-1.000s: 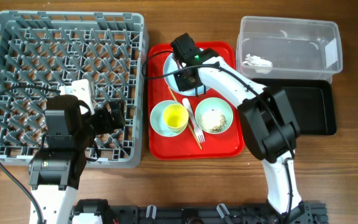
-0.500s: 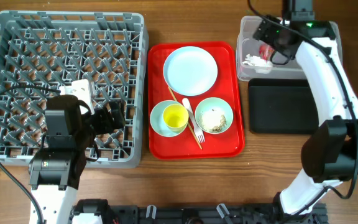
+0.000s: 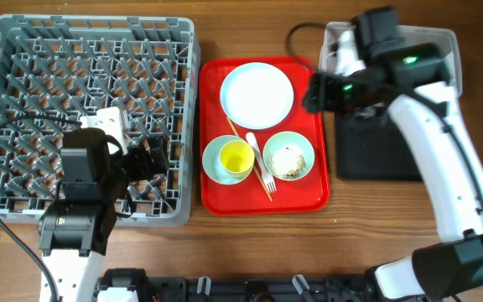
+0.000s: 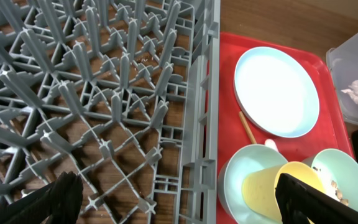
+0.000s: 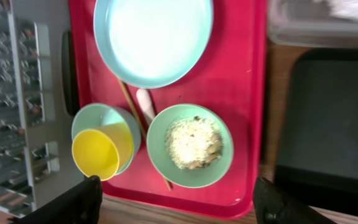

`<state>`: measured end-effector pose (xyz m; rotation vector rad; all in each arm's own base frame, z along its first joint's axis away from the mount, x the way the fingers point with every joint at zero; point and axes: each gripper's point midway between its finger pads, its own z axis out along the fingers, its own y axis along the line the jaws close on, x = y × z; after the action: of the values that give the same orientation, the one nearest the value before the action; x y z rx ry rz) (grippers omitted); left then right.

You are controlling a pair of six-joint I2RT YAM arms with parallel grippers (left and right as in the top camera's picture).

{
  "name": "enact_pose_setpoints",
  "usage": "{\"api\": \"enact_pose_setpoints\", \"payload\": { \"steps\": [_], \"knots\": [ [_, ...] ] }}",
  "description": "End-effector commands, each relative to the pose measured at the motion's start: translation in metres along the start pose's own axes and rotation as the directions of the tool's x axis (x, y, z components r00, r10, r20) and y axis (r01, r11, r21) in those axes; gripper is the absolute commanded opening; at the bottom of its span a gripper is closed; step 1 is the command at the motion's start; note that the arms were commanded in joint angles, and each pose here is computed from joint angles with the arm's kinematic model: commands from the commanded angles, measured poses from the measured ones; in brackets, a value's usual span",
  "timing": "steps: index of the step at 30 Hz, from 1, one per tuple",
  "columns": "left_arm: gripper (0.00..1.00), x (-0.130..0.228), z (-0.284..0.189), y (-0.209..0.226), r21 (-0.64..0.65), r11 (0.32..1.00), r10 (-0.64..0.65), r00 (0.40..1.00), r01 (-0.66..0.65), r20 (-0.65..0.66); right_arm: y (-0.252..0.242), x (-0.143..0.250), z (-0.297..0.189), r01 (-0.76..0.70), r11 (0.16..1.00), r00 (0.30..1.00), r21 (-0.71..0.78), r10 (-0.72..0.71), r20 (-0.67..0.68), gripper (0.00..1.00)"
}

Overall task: Sort waste into correct bins and load items into the dishwasher rack
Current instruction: 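Grasp the light-blue bowl of rice with the right gripper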

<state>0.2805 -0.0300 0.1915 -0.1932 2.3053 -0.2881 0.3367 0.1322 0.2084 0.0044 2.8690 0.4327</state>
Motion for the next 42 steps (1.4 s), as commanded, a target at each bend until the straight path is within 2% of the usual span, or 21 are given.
{"api": "enact_pose_setpoints", "payload": {
  "steps": [1,8,12,17,19,24,28,32,38,42],
  "knots": [
    [1.00,-0.007,-0.005,-0.003,0.003,1.000,0.001,1.000,-0.001,0.019,0.015,0.028,0.034,0.008,0.997,0.999,0.073,-0.005,-0.046,0.78],
    [1.00,-0.004,-0.005,-0.002,0.000,1.000,-0.001,1.000,0.001,0.007,0.034,0.083,0.120,-0.007,0.996,0.997,0.090,0.013,-0.077,0.72],
    [1.00,-0.004,-0.005,-0.002,-0.001,1.000,-0.001,1.000,0.001,0.004,0.023,0.089,0.140,-0.031,0.991,0.998,0.132,0.038,-0.055,0.66],
    [1.00,-0.003,-0.005,-0.002,-0.002,1.000,-0.002,1.000,0.002,0.001,0.011,0.098,0.164,-0.039,0.983,0.993,0.182,0.059,-0.106,0.65],
    [1.00,-0.003,-0.005,-0.002,-0.002,1.000,-0.002,1.000,0.002,0.001,0.013,0.100,0.169,0.002,0.984,0.992,0.177,0.020,-0.121,0.63],
    [1.00,-0.003,-0.005,-0.002,-0.002,1.000,-0.002,1.000,0.002,0.001,0.009,0.106,0.179,0.088,0.977,0.986,0.196,-0.057,-0.159,0.48],
    [1.00,-0.003,-0.005,-0.002,-0.002,1.000,-0.002,1.000,0.002,0.000,0.004,0.105,0.178,0.112,0.969,0.985,0.222,-0.078,-0.156,0.26],
    [1.00,-0.002,-0.005,-0.002,-0.002,1.000,-0.002,1.000,0.002,-0.003,-0.010,0.106,0.174,0.158,0.945,0.979,0.285,-0.113,-0.171,0.24],
    [1.00,-0.002,-0.005,-0.002,-0.002,1.000,-0.002,1.000,0.002,-0.003,-0.012,0.109,0.173,0.242,0.931,0.960,0.273,-0.189,-0.207,0.14],
    [1.00,-0.002,-0.005,-0.002,-0.002,1.000,-0.002,1.000,0.002,-0.003,-0.019,0.116,0.175,0.257,0.923,0.954,0.286,-0.195,-0.227,0.13]
  ]
}}
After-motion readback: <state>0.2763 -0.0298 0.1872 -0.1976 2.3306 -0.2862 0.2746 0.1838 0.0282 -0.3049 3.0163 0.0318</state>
